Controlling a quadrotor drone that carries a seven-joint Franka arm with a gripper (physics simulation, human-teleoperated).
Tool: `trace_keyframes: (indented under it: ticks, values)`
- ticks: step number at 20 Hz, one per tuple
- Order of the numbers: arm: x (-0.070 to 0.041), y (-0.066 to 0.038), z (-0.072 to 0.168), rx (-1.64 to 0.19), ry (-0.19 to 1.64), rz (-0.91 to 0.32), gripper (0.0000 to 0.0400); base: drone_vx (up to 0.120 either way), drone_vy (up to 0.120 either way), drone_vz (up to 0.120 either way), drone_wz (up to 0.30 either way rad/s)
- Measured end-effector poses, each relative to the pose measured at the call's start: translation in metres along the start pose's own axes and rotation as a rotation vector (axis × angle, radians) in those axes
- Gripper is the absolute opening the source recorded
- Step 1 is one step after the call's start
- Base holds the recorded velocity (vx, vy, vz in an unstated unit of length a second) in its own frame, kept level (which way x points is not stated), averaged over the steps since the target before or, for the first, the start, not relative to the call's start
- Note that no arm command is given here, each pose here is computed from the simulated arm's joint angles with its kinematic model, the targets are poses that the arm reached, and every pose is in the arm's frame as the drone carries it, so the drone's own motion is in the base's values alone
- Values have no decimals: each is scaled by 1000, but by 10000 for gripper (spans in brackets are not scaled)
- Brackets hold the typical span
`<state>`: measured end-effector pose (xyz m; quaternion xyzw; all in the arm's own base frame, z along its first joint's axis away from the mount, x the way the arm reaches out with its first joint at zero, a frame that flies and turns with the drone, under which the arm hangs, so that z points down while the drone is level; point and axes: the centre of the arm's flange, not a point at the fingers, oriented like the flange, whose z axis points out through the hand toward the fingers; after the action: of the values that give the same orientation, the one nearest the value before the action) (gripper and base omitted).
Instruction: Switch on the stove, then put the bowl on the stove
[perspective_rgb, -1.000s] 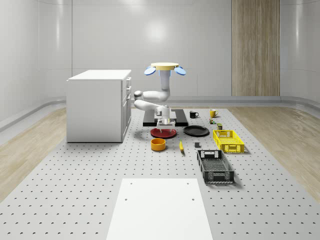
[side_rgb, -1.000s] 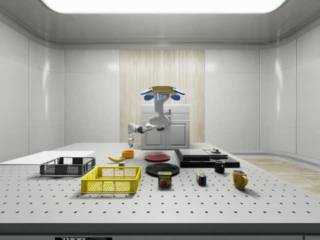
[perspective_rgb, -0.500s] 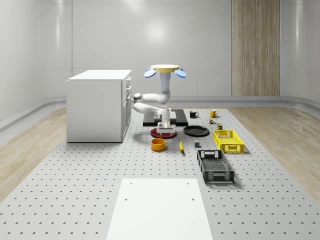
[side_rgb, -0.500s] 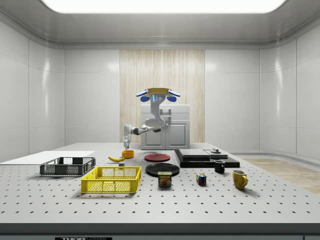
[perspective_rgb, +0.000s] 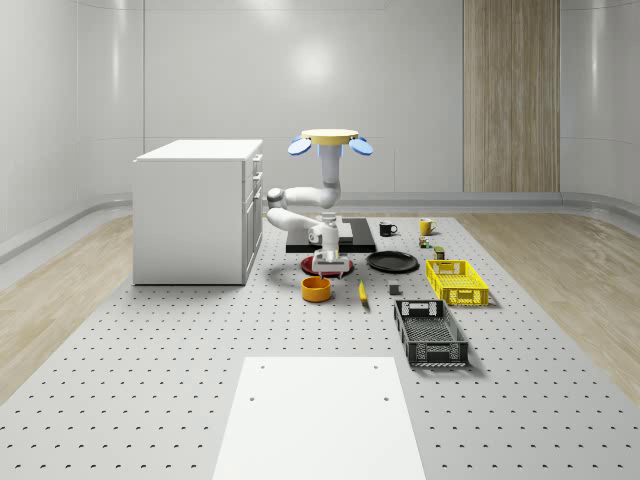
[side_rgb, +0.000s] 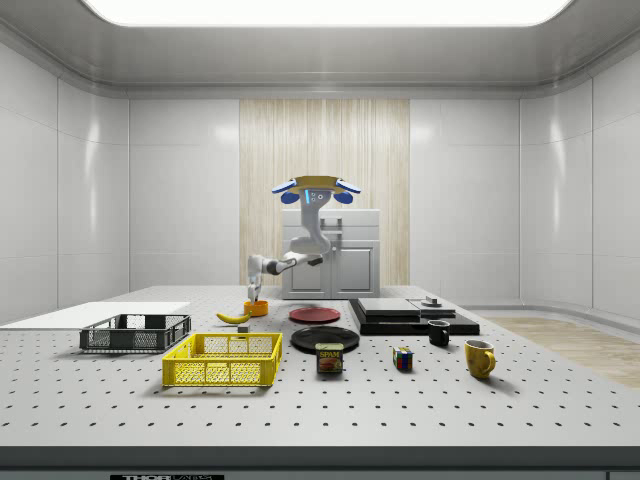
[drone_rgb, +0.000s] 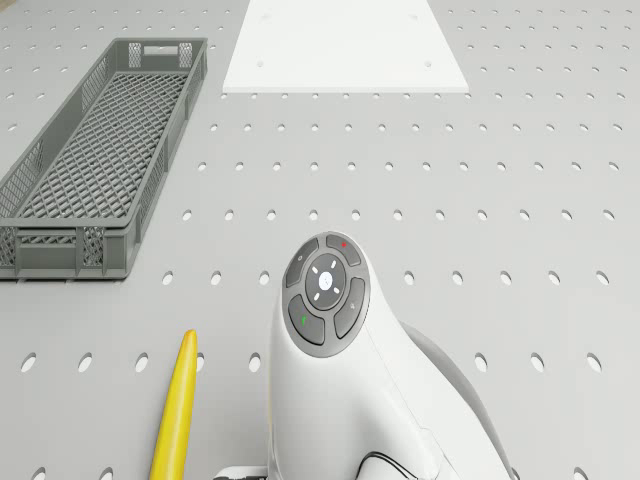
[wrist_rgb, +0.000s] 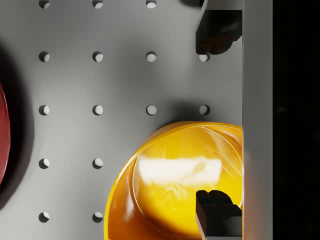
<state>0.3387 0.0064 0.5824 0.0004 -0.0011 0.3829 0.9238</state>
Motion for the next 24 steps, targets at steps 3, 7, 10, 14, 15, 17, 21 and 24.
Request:
trace_keyframes:
  ticks: [3, 7, 10, 14, 15, 17, 21, 24]
  values:
    - [1, 1, 13, 0, 0, 0, 400, 0, 0, 0, 0]
    - [2, 2, 23, 0, 0, 0, 400, 0, 0, 0, 0]
    - [4, 1, 26, 0, 0, 0, 400, 0, 0, 0, 0]
    - [5, -1, 29, 0, 0, 0, 315, 0, 0, 0, 0]
    - [6, -1, 29, 0, 0, 0, 268, 0, 0, 0, 0]
    - [6, -1, 30, 0, 0, 0, 202, 0, 0, 0, 0]
    - [7, -2, 30, 0, 0, 0, 137, 0, 0, 0, 0]
    - [7, -2, 30, 0, 0, 0, 118, 0, 0, 0, 0]
